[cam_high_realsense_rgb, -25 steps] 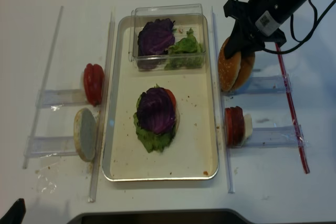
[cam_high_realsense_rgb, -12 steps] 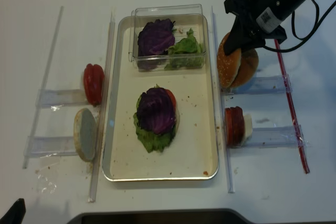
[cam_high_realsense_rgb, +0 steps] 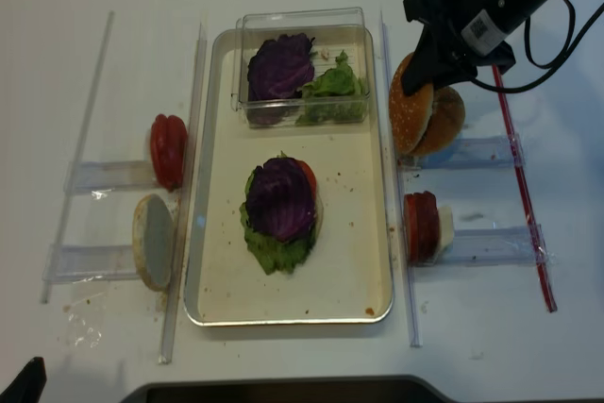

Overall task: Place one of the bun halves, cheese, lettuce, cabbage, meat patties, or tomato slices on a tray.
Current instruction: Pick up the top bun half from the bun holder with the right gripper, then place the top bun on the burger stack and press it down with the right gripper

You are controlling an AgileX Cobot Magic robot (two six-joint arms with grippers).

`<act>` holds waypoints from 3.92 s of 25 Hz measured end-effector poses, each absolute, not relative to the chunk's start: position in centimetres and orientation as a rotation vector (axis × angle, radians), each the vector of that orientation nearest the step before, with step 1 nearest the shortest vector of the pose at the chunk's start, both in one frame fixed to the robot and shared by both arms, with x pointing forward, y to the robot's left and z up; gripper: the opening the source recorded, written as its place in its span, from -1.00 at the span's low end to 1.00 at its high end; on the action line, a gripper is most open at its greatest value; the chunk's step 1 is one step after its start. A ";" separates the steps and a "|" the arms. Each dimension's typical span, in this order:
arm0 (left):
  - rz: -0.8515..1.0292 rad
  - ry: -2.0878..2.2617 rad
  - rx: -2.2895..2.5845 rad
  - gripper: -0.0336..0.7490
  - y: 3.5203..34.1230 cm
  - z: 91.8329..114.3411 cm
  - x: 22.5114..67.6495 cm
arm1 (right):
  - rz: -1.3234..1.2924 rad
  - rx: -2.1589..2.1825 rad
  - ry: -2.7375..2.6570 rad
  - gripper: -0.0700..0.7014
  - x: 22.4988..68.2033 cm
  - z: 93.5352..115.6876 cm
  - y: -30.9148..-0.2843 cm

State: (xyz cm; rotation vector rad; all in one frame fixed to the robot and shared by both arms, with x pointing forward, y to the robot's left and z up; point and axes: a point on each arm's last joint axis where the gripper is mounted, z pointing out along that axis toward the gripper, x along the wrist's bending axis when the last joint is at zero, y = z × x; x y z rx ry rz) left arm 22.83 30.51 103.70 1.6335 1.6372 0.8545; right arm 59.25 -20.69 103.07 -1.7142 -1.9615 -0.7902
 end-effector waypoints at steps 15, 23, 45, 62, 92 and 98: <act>0.855 1.637 1.634 0.18 30.5 103.7 22.8 | -0.776 -1.732 -1.981 -0.48 59.6 102.5 -20.8; 0.855 1.637 1.634 0.18 30.5 103.7 22.8 | -0.865 -1.683 -1.924 -0.48 59.8 102.8 -20.2; 0.855 1.637 1.634 0.18 30.5 103.7 22.8 | -1.131 -1.459 -1.702 -0.48 55.5 101.4 -18.9; 0.855 1.637 1.634 0.18 30.5 103.7 22.8 | -1.217 -1.467 -1.559 -0.49 52.6 99.2 -18.8; 0.855 1.637 1.634 0.18 30.5 103.7 22.8 | -1.332 -1.312 -1.469 -0.49 51.5 100.6 -13.5; 0.855 1.637 1.634 0.18 30.5 103.7 22.8 | -1.364 -1.288 -1.487 -0.49 52.6 101.4 -13.1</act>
